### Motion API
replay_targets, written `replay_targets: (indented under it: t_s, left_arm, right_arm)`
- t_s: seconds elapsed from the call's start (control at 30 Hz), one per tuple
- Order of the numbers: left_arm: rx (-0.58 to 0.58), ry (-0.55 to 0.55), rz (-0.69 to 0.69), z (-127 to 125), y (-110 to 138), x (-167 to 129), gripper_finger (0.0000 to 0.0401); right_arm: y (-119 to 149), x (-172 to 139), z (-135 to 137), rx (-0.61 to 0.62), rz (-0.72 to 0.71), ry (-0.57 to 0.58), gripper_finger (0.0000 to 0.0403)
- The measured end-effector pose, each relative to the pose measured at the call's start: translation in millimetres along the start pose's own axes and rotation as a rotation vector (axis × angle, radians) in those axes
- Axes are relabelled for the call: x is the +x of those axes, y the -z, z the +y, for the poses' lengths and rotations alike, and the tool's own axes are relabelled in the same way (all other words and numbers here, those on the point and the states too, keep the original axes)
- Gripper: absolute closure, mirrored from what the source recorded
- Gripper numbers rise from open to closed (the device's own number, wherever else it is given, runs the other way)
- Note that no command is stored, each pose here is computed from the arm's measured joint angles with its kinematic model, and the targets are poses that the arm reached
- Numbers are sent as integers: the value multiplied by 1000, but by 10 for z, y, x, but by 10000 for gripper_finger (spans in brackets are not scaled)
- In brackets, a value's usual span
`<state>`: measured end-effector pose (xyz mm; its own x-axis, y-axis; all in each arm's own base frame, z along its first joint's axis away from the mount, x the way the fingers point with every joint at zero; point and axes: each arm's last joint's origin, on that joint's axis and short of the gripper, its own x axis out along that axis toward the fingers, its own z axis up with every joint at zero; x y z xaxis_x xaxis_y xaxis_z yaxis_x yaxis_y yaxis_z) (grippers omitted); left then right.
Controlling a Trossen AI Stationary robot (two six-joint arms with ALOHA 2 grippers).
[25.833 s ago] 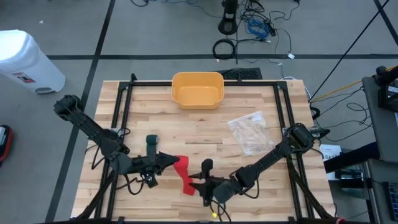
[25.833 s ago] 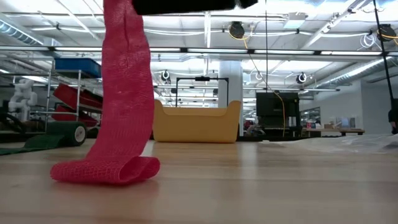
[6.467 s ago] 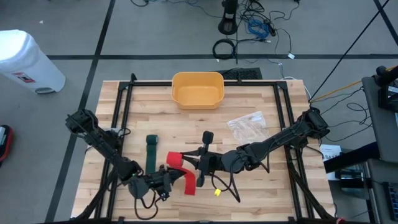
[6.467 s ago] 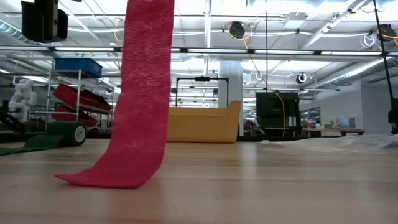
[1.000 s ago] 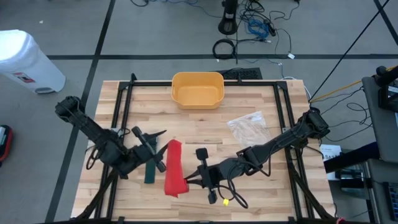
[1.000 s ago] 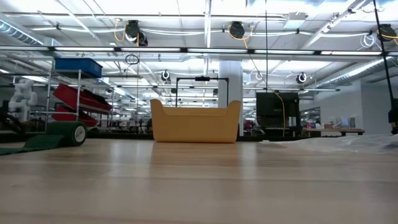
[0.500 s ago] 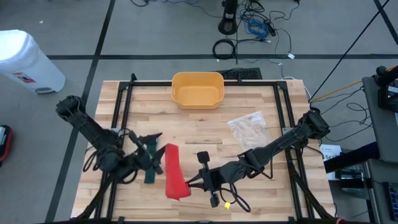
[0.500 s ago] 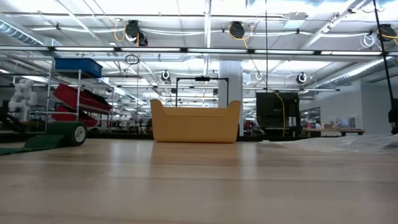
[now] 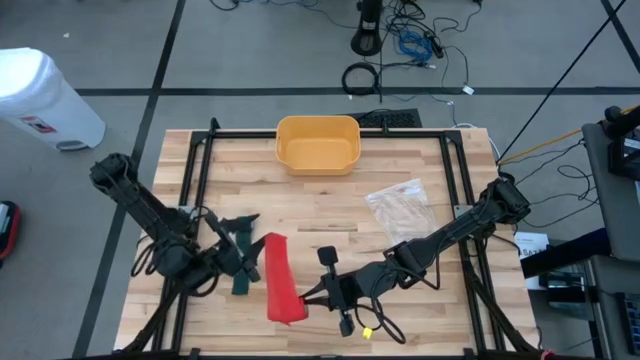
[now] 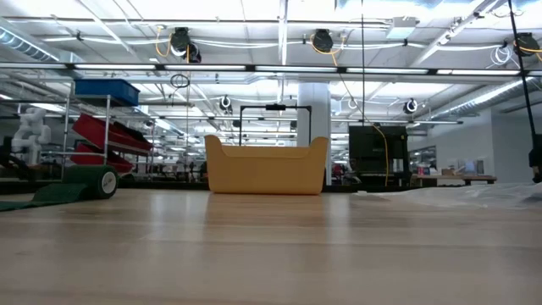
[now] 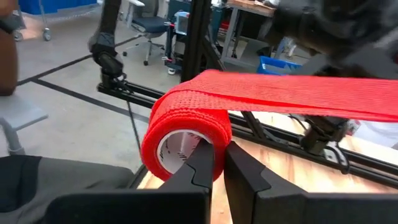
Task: Roll bandage
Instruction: Roll the red bandage
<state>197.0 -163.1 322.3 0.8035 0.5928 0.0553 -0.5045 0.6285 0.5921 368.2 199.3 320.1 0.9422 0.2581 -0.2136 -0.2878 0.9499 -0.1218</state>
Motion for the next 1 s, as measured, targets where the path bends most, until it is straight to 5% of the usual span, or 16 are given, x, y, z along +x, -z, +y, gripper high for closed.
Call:
replay_targets:
  t_s: [0.23,0.5,0.73,1.0]
  left_arm:
    - [-22,27,-55,-32,4,76,124]
    - [-73,11,-40,-24,13,113,8]
    - [15,-65,107,-23,60,21,11]
    - [-97,101,-102,-67,-16,-74,1]
  right_arm:
    - [0,0,9,0,-2,-32,387]
    - [0,0,11,-18,-2,-37,387]
    - [6,1,6,2,5,-30,387]
    - [5,0,13,1,3,-42,387]
